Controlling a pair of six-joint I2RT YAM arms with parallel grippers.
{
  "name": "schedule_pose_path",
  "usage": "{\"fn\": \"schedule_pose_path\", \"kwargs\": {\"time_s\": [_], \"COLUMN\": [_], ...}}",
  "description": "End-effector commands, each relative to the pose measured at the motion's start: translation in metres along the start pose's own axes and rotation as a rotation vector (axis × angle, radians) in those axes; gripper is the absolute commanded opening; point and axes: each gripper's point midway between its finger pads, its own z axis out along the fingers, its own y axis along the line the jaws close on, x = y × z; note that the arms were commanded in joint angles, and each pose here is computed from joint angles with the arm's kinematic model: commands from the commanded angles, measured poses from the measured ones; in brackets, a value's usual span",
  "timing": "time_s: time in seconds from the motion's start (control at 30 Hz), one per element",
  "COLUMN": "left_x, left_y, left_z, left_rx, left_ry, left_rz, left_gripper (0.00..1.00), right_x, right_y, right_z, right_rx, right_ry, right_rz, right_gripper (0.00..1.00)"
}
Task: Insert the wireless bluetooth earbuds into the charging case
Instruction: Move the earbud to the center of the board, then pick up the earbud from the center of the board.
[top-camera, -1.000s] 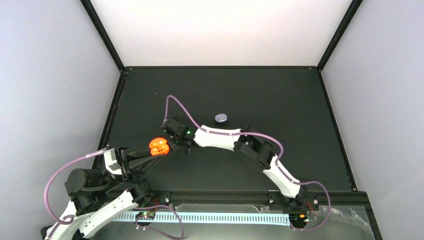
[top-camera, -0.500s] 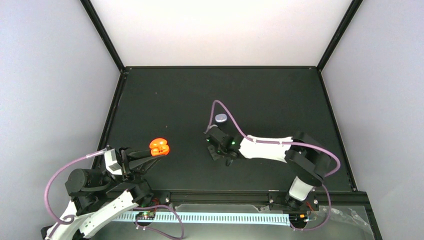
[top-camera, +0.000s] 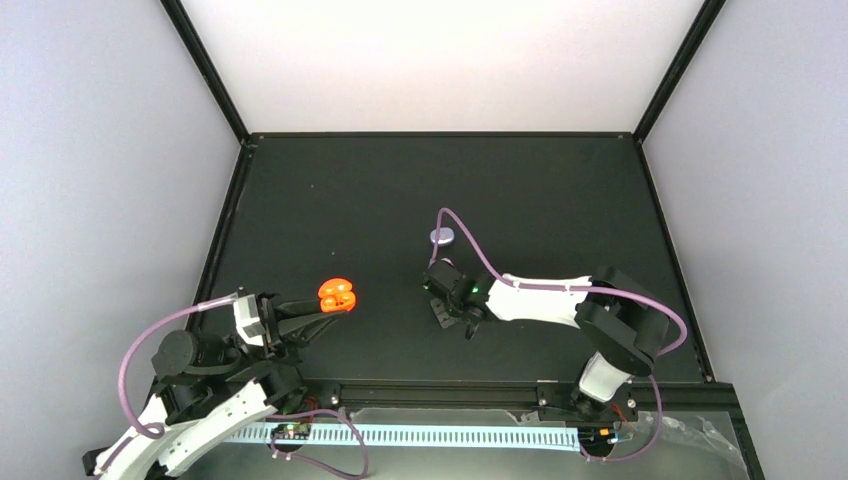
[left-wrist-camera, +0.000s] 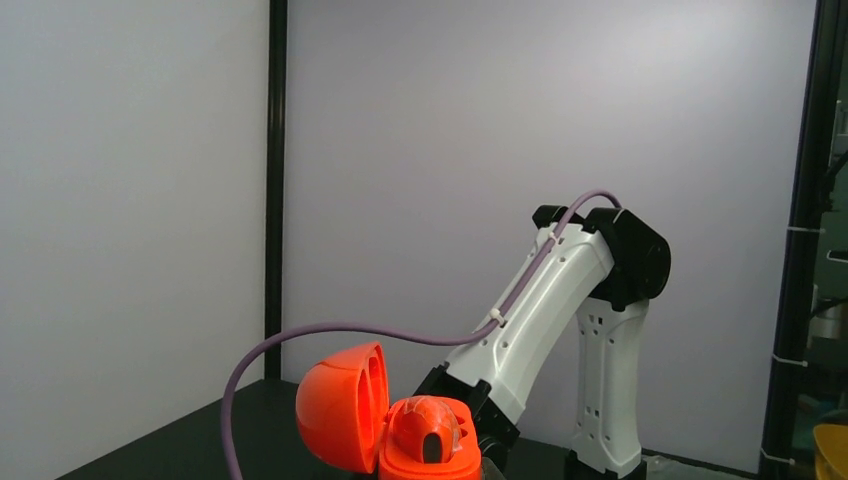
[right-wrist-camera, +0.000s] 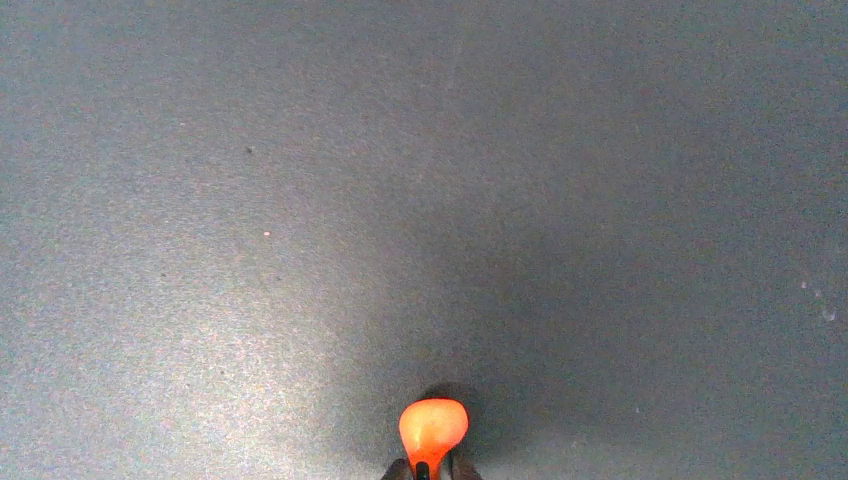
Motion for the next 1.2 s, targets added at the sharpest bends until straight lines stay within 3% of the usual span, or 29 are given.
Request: {"fn": "schedule_pose_path", "kwargs": {"time_s": [0.0, 0.6, 1.17], "left_x": [-0.006, -0.006, -0.004], "left_y": [-0.005, -0.006, -0.005], "left_z": [0.001, 0.002, -0.001], "left_rx": [0.03, 0.034, 0.026], "left_ry": [-0.023, -0.025, -0.026], "left_rz": [-0.005, -0.011, -0.015], "left_gripper": [0.01, 0.02, 0.02], "right_x": [-0.002, -0.01, 0.004], "right_y": [-0.007, -0.005, -0.01], "right_z": [-0.001, 0.006, 0.019], "right_rx": [0.041, 0.051, 0.056], "right_ry": [0.009, 0.019, 0.078], "right_rz": [0.004, -0.003, -0.003], "right_gripper": [0.12, 0.29, 0.21]}}
